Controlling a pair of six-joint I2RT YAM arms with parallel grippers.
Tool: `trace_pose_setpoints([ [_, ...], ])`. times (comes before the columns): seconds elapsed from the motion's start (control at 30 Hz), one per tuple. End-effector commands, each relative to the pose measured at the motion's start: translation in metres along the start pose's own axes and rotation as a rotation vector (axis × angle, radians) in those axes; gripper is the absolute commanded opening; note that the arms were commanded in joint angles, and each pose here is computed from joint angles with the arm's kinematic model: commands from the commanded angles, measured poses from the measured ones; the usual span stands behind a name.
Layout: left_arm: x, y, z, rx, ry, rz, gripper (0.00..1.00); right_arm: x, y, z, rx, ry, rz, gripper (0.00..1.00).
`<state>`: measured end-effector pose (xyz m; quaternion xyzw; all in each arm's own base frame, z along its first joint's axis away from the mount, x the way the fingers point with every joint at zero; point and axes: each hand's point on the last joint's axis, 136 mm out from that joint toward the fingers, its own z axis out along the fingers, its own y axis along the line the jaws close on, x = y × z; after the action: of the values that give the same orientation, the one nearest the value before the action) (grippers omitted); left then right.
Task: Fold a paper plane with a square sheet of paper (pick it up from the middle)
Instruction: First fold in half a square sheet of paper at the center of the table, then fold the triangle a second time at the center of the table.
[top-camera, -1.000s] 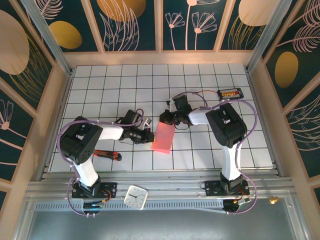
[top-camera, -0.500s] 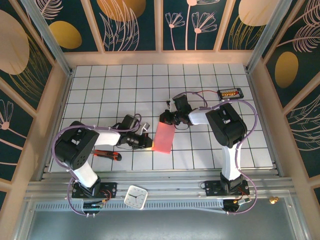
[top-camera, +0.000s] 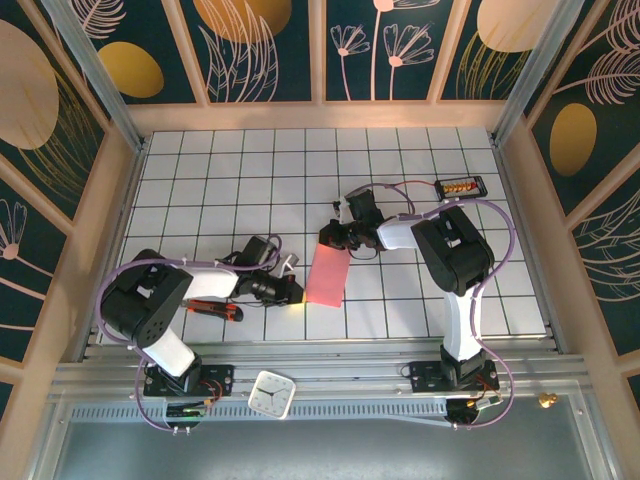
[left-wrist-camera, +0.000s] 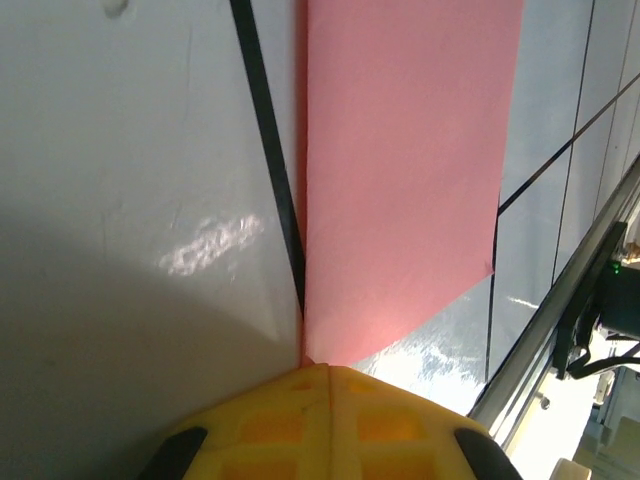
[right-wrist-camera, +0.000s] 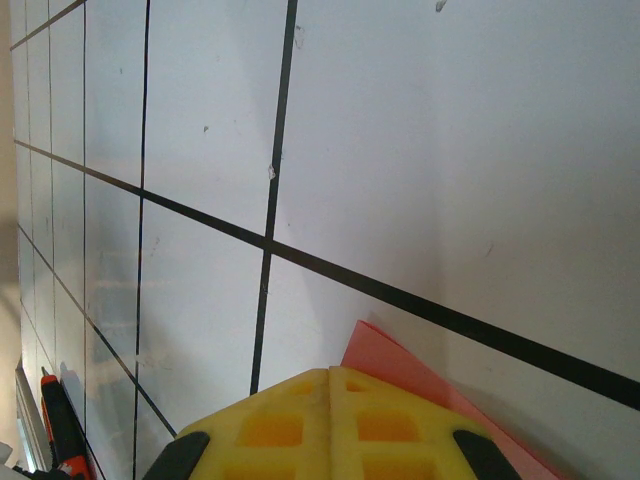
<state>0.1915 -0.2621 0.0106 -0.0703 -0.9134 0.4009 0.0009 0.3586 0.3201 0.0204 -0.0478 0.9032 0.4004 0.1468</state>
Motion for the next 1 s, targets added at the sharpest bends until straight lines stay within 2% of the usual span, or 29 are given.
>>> trace_pose_setpoints([
  [0.0, 0.061, 0.036, -0.002, -0.139, 0.186, -0.152, 0.00, 0.027, -0.056, 0.012, 0.176, 0.052, 0.054, 0.00],
  [0.13, 0.041, 0.011, -0.009, -0.076, 0.131, -0.090, 0.00, 0.027, -0.056, 0.012, 0.171, 0.053, 0.052, 0.00],
  [0.33, -0.018, -0.053, -0.032, 0.140, -0.094, -0.002, 0.02, 0.014, -0.025, 0.008, 0.063, 0.040, -0.010, 0.00],
  [0.5, -0.050, -0.047, -0.042, 0.067, -0.241, -0.010, 0.15, -0.013, 0.033, -0.015, -0.087, 0.001, -0.118, 0.00],
  [0.57, -0.056, -0.037, -0.043, 0.020, -0.277, -0.037, 0.17, -0.017, 0.046, -0.031, -0.107, -0.018, -0.147, 0.04],
  [0.67, -0.059, -0.024, -0.034, -0.018, -0.276, -0.080, 0.20, -0.012, 0.044, -0.057, -0.078, -0.042, -0.148, 0.10],
  [0.8, -0.052, -0.020, -0.016, -0.008, -0.211, -0.111, 0.19, 0.010, 0.006, -0.084, 0.091, -0.059, -0.081, 0.13],
  [0.97, -0.044, -0.023, -0.005, 0.014, -0.169, -0.106, 0.15, 0.028, -0.028, -0.085, 0.203, -0.062, 0.012, 0.13],
])
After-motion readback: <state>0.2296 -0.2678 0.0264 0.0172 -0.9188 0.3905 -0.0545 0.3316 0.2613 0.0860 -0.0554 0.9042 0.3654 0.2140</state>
